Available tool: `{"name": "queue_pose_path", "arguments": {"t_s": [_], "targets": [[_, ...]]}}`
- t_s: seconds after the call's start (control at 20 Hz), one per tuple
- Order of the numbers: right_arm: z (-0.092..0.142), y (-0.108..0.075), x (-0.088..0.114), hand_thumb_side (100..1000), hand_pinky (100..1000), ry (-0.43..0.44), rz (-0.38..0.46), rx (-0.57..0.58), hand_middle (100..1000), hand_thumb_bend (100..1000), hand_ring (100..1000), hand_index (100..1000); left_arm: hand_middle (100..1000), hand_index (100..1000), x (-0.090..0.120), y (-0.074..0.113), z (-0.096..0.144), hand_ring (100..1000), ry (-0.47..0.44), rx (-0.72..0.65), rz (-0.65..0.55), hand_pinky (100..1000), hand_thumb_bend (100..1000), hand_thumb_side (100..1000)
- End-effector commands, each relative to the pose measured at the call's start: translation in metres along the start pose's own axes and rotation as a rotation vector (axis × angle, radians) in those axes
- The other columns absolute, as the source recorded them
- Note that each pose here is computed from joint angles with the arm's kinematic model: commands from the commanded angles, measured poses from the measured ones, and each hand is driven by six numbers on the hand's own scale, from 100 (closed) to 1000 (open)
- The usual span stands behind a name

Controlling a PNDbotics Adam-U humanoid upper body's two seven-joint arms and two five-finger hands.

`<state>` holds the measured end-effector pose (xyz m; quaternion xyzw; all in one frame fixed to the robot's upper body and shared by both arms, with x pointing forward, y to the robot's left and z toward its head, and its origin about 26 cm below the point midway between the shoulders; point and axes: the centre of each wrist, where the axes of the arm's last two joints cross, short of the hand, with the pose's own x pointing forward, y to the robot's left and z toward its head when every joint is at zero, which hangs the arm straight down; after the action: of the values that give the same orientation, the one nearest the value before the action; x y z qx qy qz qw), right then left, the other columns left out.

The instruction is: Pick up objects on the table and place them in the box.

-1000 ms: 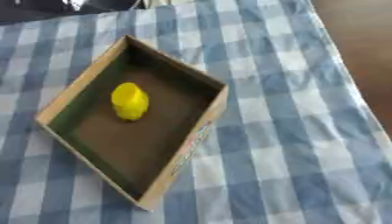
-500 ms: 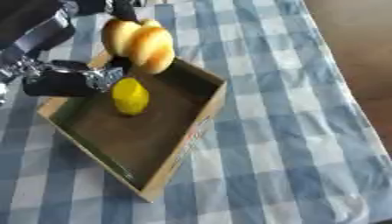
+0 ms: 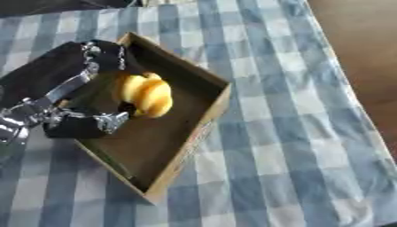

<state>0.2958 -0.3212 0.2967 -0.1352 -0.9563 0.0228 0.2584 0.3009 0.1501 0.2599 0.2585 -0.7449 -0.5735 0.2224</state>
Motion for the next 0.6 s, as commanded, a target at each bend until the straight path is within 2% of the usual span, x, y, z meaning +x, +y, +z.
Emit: {"name": "queue_pose_path", "arguments": {"t_s": [0.05, 0.1, 0.15, 0.2, 0.25, 0.3, 0.35, 0.45, 0.5, 0.6], "targets": [[-0.0057, -0.0036, 0.0082, 612, 819, -0.033, 0.010, -0.003, 615, 100, 823, 795, 671, 711, 0.0036, 0.0009, 0.0015, 765, -0.004, -0.024, -0.012, 766, 123, 100], [-0.0057, -0.0036, 0.0082, 611, 819, -0.033, 0.010, -0.003, 615, 100, 823, 795, 755, 800, 0.0031, -0.0009, 0.0017, 824, -0.003, -0.042, -0.008, 800, 197, 100], [-0.0058, -0.0036, 0.0082, 611, 819, -0.033, 0.009, -0.004, 615, 100, 823, 795, 769, 818, 0.0023, -0.0025, 0.0019, 834, 0.000, -0.058, -0.007, 808, 205, 100], [-0.0058, -0.0036, 0.0082, 611, 819, -0.033, 0.010, -0.005, 615, 100, 824, 795, 855, 912, 0.0012, -0.0034, 0.0022, 921, 0.005, -0.072, -0.011, 894, 274, 100], [-0.0058, -0.0037, 0.0083, 611, 818, -0.033, 0.010, -0.005, 615, 100, 824, 795, 864, 920, 0.0002, -0.0038, 0.0027, 929, 0.012, -0.081, -0.020, 903, 276, 100], [-0.0058, -0.0039, 0.0082, 611, 818, -0.033, 0.011, -0.005, 614, 100, 825, 794, 873, 936, -0.0006, -0.0035, 0.0032, 974, 0.020, -0.084, -0.032, 964, 379, 100], [-0.0057, -0.0041, 0.0082, 610, 818, -0.032, 0.012, -0.006, 614, 100, 825, 794, 878, 945, -0.0009, -0.0023, 0.0040, 989, 0.030, -0.081, -0.056, 986, 421, 100], [-0.0056, -0.0043, 0.0082, 610, 818, -0.032, 0.013, -0.007, 614, 100, 825, 794, 906, 973, -0.0007, 0.0005, 0.0050, 1000, 0.047, -0.064, -0.107, 1000, 554, 292], [-0.0056, -0.0042, 0.0081, 610, 818, -0.032, 0.013, -0.007, 614, 100, 825, 794, 907, 976, -0.0007, 0.0014, 0.0050, 1000, 0.057, -0.052, -0.130, 1000, 578, 343], [-0.0056, -0.0040, 0.0081, 609, 818, -0.031, 0.013, -0.007, 614, 100, 825, 794, 902, 972, -0.0007, 0.0028, 0.0048, 1000, 0.072, -0.023, -0.162, 1000, 578, 345]]}}
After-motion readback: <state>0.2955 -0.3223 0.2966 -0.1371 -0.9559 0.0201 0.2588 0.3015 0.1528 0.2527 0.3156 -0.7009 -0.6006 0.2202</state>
